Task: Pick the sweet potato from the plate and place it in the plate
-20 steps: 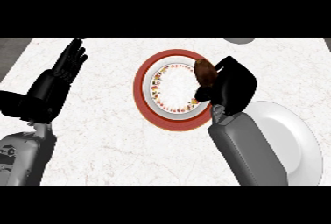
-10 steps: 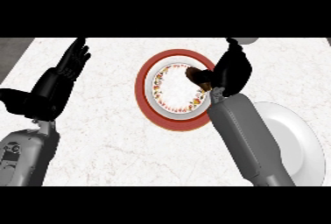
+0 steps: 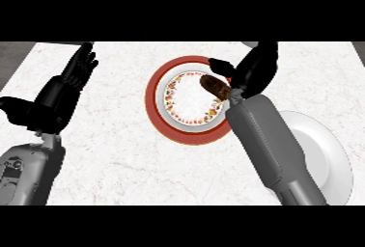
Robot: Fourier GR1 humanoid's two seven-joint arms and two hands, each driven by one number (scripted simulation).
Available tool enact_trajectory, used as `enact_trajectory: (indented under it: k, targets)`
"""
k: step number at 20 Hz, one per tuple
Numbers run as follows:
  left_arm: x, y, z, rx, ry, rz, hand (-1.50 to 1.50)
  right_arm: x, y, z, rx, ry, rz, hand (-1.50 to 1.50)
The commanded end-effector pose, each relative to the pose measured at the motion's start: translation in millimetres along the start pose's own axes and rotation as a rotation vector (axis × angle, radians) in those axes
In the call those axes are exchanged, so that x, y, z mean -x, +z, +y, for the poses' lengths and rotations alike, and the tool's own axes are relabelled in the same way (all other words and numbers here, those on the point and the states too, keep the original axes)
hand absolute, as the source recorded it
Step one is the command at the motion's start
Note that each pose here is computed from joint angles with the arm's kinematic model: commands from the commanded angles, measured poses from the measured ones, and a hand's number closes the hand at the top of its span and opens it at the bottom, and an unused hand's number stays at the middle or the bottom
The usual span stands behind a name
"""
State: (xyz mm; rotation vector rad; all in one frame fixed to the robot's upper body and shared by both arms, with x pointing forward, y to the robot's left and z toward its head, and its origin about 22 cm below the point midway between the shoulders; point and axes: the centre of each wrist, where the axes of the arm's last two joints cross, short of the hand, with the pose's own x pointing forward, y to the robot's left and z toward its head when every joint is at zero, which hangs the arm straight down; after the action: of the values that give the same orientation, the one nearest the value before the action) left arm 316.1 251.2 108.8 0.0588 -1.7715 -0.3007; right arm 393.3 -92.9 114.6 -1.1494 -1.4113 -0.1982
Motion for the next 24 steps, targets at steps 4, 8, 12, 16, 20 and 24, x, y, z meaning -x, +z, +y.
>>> enact_trajectory:
  k: [4,8,12,16,20,24]
  targets:
    - [8,13,9,-0.054,-0.011,0.032,0.00,2,13,2,0.090,-0.246,0.167,-1.50]
    - [9,18,14,-0.068,-0.009,0.033,0.00,28,29,-6,0.116,-0.290,0.149,-1.50]
    - [15,24,24,-0.090,-0.027,0.056,0.00,46,51,-24,0.101,-0.279,0.121,-1.50]
    - [10,34,38,-0.101,-0.032,0.062,0.00,74,81,-51,0.087,-0.268,0.112,-1.50]
    - [9,25,35,-0.114,-0.031,0.052,0.00,90,113,-87,0.075,-0.252,0.109,-1.50]
    - [1,18,14,-0.121,-0.014,0.054,0.00,86,128,-126,0.087,-0.230,0.109,-1.50]
